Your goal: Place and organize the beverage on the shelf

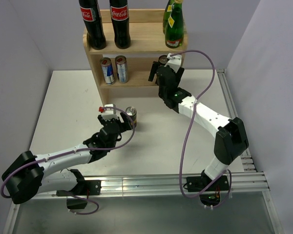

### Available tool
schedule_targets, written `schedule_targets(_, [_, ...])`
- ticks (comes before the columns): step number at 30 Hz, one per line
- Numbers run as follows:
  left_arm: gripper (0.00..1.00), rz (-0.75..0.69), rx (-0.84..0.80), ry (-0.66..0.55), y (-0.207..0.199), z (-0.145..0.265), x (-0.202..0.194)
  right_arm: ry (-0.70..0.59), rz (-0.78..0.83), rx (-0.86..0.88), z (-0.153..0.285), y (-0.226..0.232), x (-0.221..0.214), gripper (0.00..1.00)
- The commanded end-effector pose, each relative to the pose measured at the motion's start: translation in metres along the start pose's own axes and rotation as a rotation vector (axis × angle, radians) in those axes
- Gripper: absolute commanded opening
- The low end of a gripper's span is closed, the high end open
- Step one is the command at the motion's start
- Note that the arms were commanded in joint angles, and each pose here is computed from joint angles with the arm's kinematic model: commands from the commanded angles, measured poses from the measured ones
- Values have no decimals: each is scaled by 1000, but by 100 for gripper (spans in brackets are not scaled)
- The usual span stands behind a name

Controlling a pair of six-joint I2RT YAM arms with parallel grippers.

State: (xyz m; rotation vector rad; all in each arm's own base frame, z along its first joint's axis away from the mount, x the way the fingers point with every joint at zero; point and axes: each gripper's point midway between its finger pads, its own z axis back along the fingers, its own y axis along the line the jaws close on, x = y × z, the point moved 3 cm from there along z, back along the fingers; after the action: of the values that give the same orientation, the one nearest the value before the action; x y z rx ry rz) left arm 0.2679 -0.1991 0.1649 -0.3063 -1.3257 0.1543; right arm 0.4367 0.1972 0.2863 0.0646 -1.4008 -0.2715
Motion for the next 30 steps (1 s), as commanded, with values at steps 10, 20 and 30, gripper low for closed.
schedule_targets(10, [81,45,-74,-21,-14,-7,-12,-70,-81,59,54,-16,38,100])
schedule_targets(20, [82,18,-147,-34,-28,-16,-38,-75,-114,56,109,-50,29,100])
schedule_targets(30, [78,-72,-62,-49,-40,-58,-69,-95,-191,75,166,-92,30,100])
